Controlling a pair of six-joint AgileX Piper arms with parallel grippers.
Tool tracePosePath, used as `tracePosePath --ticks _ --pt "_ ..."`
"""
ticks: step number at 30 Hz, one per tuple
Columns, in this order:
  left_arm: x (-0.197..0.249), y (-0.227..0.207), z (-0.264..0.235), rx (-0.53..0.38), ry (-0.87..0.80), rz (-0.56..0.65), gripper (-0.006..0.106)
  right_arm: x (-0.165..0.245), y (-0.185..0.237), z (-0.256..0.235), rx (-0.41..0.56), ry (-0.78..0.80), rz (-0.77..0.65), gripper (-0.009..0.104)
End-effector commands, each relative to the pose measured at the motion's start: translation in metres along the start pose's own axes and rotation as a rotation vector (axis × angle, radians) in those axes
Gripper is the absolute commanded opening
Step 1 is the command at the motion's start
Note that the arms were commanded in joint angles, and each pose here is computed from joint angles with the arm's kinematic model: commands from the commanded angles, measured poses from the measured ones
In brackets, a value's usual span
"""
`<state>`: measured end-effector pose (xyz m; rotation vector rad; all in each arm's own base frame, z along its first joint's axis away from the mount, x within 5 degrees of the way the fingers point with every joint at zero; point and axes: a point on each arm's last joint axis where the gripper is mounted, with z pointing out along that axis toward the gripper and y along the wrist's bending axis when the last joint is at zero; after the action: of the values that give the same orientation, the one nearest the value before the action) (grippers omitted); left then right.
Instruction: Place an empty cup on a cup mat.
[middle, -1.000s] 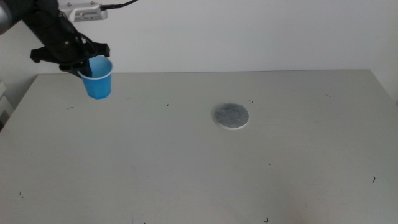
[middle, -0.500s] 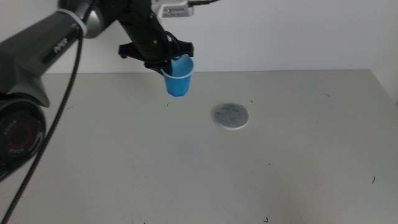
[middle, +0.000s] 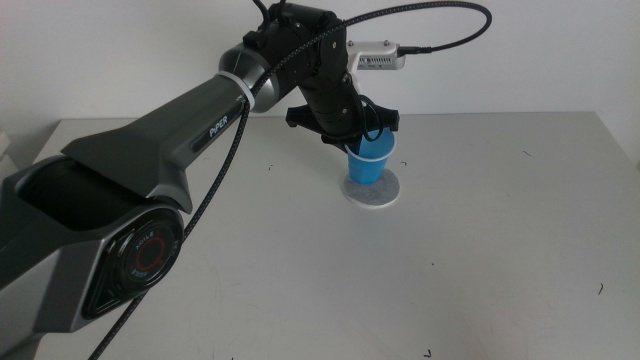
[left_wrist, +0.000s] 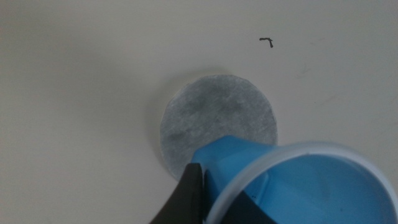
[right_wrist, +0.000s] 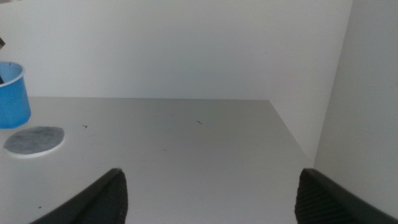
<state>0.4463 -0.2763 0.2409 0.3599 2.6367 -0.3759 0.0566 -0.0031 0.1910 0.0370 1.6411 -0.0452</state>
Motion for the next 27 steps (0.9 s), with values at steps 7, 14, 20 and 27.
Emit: tracePosePath --ticks 7,14,20,27 --pt "-0.017 -0.018 -0.019 0.075 -0.17 -0.004 0.0 -0.011 0.0 -0.003 0.007 -0.107 -0.019 0.094" --pt "-0.014 -0.022 0.001 0.1 -0.179 -0.012 0.0 -0.011 0.0 -0.003 0.007 -0.107 -0.019 0.094" --pt "-0.012 -0.022 0.01 0.1 -0.164 -0.016 0.0 -0.011 0.0 -0.003 0.007 -0.107 -0.019 0.094" --pt "-0.013 -0.022 0.01 0.102 -0.175 -0.016 0.037 -0.011 0.0 -0.003 0.007 -0.107 -0.019 0.094"
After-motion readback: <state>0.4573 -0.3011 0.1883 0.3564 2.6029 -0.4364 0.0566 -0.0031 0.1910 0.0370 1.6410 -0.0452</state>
